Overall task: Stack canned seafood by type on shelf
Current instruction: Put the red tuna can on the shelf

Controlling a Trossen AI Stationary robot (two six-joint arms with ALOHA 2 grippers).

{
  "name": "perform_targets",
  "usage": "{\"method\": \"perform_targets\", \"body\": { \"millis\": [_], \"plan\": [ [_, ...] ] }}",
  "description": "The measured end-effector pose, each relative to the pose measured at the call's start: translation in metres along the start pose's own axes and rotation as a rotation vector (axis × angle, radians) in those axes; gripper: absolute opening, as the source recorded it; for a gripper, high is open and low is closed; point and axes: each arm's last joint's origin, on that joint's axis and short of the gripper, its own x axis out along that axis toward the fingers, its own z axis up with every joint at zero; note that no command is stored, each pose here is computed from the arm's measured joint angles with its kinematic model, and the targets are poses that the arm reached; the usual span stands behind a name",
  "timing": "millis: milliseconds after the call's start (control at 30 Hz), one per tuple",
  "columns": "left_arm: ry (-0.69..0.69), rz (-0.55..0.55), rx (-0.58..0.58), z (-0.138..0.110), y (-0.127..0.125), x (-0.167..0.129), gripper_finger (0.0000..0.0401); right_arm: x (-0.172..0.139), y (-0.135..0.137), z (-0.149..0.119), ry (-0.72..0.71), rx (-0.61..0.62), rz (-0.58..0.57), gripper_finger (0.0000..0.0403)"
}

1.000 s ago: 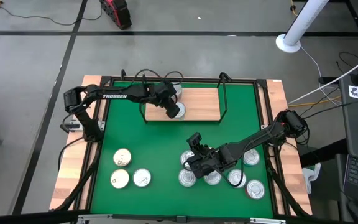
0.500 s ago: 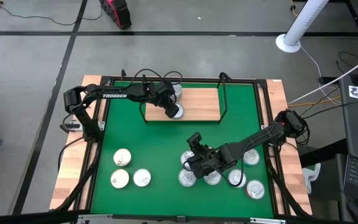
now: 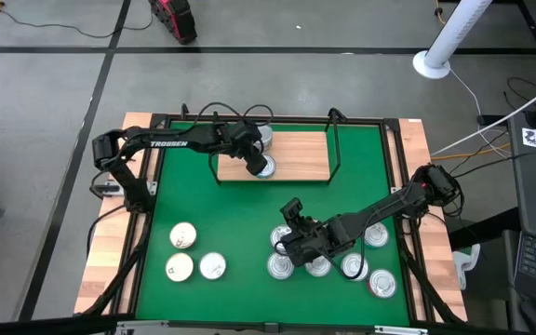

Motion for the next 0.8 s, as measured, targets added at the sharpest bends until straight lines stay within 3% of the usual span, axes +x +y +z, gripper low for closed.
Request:
{"method": "perform_targets", "body": {
  "millis": [433, 800],
  "plan": [
    [-0.174, -0.143, 0.044, 0.004, -0.025, -0.073, 0.0075, -0.001, 0.006, -0.013, 0.112, 0.025, 0.045, 0.0271],
    [-0.182, -0.398, 0.372, -0.035, -0.104, -0.107, 0.0075, -0.008, 0.005, -0.027, 0.199, 0.033, 0.071, 0.0271]
  ]
}}
